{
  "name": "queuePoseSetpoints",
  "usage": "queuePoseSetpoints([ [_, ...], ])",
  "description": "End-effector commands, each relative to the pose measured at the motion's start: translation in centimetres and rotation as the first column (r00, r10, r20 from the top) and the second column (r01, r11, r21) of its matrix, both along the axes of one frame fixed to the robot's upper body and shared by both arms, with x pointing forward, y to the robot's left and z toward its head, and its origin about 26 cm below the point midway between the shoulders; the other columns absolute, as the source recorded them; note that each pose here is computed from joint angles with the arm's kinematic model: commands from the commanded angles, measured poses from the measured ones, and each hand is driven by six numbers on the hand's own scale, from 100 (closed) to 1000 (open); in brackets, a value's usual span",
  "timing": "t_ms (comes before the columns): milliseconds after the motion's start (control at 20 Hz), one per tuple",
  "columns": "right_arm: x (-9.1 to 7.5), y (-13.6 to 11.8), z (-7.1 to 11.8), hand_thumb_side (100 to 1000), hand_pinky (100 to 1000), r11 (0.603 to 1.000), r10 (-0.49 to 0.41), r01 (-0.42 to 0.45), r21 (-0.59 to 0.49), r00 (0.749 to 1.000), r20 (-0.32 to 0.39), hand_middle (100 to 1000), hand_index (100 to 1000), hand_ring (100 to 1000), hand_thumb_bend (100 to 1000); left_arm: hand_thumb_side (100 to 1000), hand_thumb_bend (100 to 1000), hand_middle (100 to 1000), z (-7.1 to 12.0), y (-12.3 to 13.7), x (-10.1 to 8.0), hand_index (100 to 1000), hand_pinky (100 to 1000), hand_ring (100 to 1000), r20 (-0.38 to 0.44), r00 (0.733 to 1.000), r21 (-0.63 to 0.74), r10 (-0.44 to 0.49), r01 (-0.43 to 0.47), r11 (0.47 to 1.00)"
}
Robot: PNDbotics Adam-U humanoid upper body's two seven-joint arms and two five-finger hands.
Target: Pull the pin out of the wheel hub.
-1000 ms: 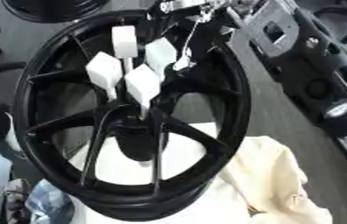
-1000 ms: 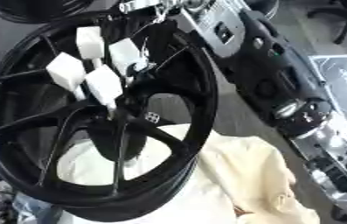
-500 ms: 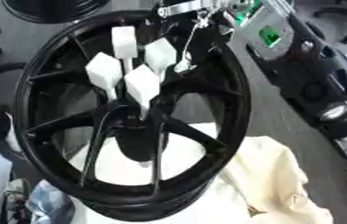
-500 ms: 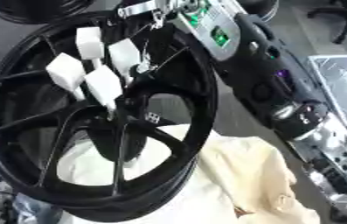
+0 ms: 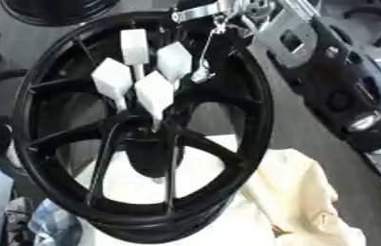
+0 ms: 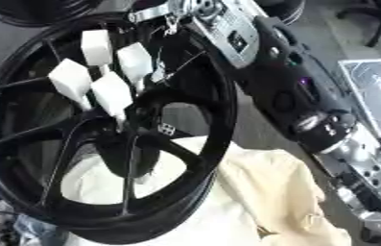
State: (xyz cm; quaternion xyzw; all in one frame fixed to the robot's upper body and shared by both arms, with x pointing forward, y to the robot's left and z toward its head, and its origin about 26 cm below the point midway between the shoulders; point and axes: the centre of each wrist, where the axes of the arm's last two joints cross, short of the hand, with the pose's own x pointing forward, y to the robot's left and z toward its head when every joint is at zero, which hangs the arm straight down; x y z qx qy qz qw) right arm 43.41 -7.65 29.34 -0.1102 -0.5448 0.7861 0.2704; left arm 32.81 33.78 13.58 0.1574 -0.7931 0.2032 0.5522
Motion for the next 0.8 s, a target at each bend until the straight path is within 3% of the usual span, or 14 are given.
queuePoseSetpoints([
  [50,-0.31,0.1,1.49,100,839,1.0,0.002,-0.002,0.01,0.999,0.033,667,781,779,405,826,230,739,0.91,0.21,0.03,709,748,769,0.023,1.0,0.025,-0.004,0.004,1.0],
  [800,-0.52,0.58,1.62,100,821,1.0,-0.004,0.003,0.008,1.0,0.029,608,739,751,397,831,225,740,0.91,0.16,0.09,706,750,770,0.021,1.0,0.026,-0.009,0.008,1.0],
])
